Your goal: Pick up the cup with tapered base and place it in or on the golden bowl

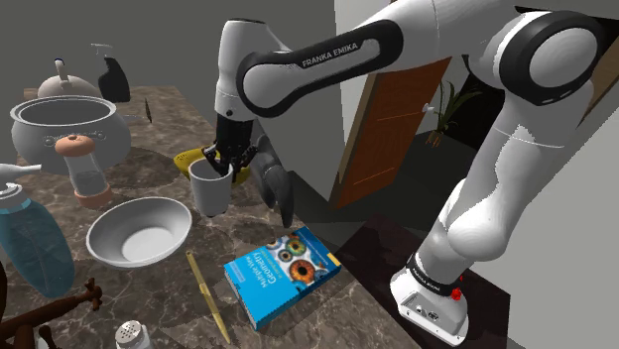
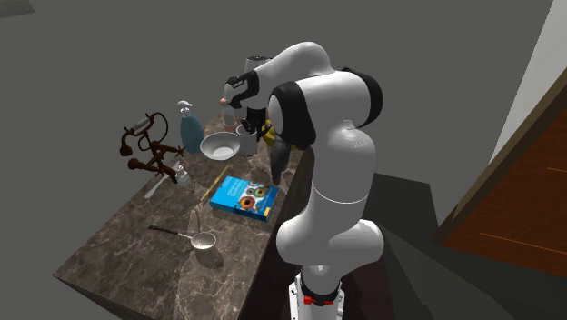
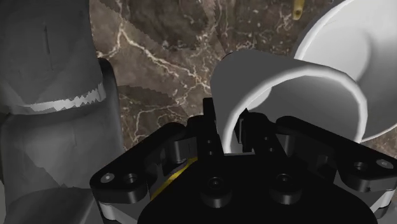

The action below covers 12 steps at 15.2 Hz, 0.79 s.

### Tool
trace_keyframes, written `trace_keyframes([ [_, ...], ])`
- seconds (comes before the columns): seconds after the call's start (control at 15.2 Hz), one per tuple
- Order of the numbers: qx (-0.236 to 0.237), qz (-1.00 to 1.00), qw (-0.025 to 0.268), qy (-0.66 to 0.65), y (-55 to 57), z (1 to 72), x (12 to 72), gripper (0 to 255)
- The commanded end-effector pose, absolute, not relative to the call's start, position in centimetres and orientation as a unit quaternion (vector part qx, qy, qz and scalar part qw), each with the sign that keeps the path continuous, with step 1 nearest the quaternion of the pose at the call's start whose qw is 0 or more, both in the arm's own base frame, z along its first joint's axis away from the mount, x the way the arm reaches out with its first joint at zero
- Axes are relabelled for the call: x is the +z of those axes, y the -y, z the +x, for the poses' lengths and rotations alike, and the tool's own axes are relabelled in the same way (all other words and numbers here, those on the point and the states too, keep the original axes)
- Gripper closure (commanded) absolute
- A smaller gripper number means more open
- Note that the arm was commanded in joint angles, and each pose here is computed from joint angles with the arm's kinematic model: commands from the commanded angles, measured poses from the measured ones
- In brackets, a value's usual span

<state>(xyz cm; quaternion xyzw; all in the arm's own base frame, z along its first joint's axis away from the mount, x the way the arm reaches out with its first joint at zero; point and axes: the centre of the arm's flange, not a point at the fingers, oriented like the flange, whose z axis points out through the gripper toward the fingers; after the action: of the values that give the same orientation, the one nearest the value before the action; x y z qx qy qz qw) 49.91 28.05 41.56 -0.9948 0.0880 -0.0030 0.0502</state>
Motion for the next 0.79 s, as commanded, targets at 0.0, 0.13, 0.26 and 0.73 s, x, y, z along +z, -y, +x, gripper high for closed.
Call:
trace_keyframes([
  [0.0, -0.003, -0.995, 0.050, -0.088, -28.0, 49.9, 42.7, 255],
  [0.13, -0.003, -0.995, 0.050, -0.088, -28.0, 49.9, 43.8, 255],
  [0.26, -0.003, -0.995, 0.050, -0.088, -28.0, 49.9, 44.8, 255],
  [0.73, -0.003, -0.995, 0.050, -0.088, -28.0, 49.9, 48.5, 255],
])
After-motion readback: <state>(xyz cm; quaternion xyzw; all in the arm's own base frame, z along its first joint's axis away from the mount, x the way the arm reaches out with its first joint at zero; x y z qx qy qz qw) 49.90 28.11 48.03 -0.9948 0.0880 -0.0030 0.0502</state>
